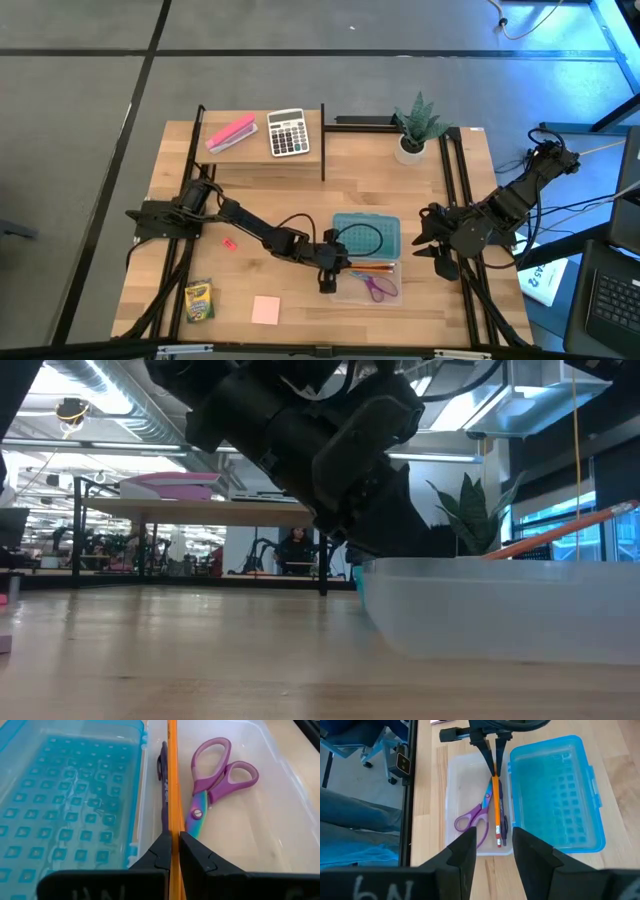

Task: Pack school essentials
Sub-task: Put the orange pencil into the blue supply box

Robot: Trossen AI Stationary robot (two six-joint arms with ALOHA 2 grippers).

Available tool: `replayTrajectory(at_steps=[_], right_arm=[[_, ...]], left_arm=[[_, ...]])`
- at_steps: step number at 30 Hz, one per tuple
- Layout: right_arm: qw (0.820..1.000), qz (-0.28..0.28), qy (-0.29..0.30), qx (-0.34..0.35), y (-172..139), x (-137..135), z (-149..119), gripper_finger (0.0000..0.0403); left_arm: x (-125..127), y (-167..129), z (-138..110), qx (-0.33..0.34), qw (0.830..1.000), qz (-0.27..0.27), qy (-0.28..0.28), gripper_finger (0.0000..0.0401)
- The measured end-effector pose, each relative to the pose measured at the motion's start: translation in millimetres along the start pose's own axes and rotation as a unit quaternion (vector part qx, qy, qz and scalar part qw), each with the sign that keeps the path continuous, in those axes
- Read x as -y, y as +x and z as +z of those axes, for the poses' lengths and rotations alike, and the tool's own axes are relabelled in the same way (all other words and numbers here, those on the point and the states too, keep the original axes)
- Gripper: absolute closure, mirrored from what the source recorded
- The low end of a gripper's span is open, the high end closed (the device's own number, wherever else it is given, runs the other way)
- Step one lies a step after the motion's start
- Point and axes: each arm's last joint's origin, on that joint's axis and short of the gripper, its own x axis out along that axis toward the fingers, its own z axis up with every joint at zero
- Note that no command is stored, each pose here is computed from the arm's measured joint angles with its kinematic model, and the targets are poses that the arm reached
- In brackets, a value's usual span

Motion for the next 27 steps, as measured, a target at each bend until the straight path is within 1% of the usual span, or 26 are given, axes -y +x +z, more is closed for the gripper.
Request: replayTrajectory(at_steps=[10, 16, 23, 25, 27], right_arm=[[1.000, 0.000, 0.000, 0.000, 0.0, 0.0, 0.0, 0.0274], [1.000, 0.000, 0.000, 0.000, 0.0, 0.0, 0.0, 0.0274], [1.000, 0.000, 0.000, 0.000, 0.0, 0.0, 0.0, 0.0274], [1.000, 0.000, 0.000, 0.000, -0.1, 0.1, 0.0, 0.0274], [1.000, 0.000, 0.001, 0.000, -0.1, 0.1, 0.0, 0.0274]], left_arm=[[0.0, 0.0, 0.0, 0.000, 1.000, 0.000, 0.000, 0.0387], [0.0, 0.0, 0.0, 0.000, 1.000, 0.000, -0.001, 0.0368], [0.0, 0.0, 0.0, 0.000, 1.000, 0.000, -0.004, 0.0393], [0.0, 0.0, 0.0, 0.000, 1.000, 0.000, -0.004, 0.0394], [0.0, 0.0, 0.0, 0.000, 1.000, 0.000, -0.004, 0.0386]])
